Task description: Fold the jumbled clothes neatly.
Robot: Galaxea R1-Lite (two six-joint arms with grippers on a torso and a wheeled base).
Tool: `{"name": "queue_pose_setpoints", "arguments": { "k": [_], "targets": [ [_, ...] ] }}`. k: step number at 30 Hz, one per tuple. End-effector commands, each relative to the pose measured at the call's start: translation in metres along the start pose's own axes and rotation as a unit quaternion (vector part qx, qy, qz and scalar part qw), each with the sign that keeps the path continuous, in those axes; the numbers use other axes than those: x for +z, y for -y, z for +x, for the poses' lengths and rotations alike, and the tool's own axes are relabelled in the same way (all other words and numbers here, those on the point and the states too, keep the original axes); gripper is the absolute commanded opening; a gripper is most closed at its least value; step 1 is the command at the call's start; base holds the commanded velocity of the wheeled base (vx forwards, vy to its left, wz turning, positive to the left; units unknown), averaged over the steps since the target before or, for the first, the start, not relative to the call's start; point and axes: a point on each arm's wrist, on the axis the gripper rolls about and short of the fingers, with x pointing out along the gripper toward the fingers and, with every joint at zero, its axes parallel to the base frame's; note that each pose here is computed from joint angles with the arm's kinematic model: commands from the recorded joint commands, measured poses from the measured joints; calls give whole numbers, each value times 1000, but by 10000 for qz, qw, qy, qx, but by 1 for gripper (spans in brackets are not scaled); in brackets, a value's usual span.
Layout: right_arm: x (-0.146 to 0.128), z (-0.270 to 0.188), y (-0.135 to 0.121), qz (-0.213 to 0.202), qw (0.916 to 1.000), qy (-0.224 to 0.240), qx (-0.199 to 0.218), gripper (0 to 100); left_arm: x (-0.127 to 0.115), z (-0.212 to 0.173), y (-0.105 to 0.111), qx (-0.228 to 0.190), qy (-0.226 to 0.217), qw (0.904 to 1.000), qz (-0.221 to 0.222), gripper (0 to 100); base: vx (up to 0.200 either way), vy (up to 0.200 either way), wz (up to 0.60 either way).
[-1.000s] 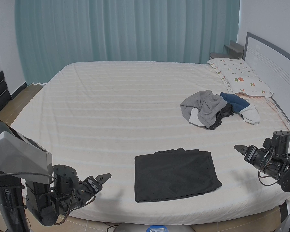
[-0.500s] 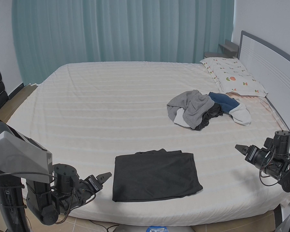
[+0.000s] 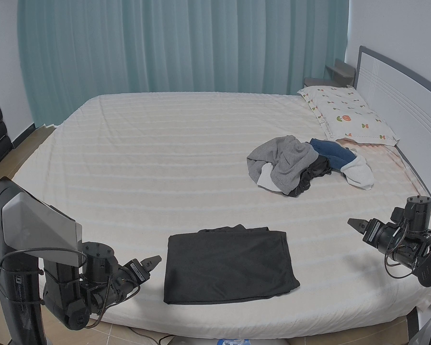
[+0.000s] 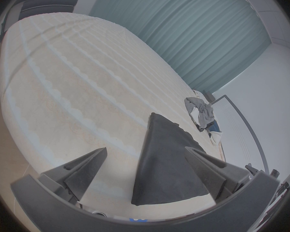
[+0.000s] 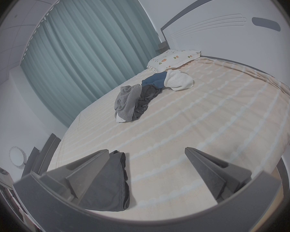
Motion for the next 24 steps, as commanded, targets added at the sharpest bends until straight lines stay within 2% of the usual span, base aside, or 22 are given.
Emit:
{"name": "queue_pose_setpoints", "arguments": {
  "k": [1,14,19,24],
  "targets": [
    [-2,0,0,-9,10000,-49,2,100,0,6,-3,32,13,10000,-5,100,0,0,0],
    [-8,1,-7,-50,9997,-164,150,100,0,40,5,-350,30,9991,223,100,0,0,0],
    [-9,3,-8,-46,9997,-199,162,100,-12,58,7,-444,-62,9974,557,100,0,0,0],
    [-9,3,-8,-38,9997,-192,166,100,-20,57,12,-512,-167,9964,651,100,0,0,0]
  ]
}}
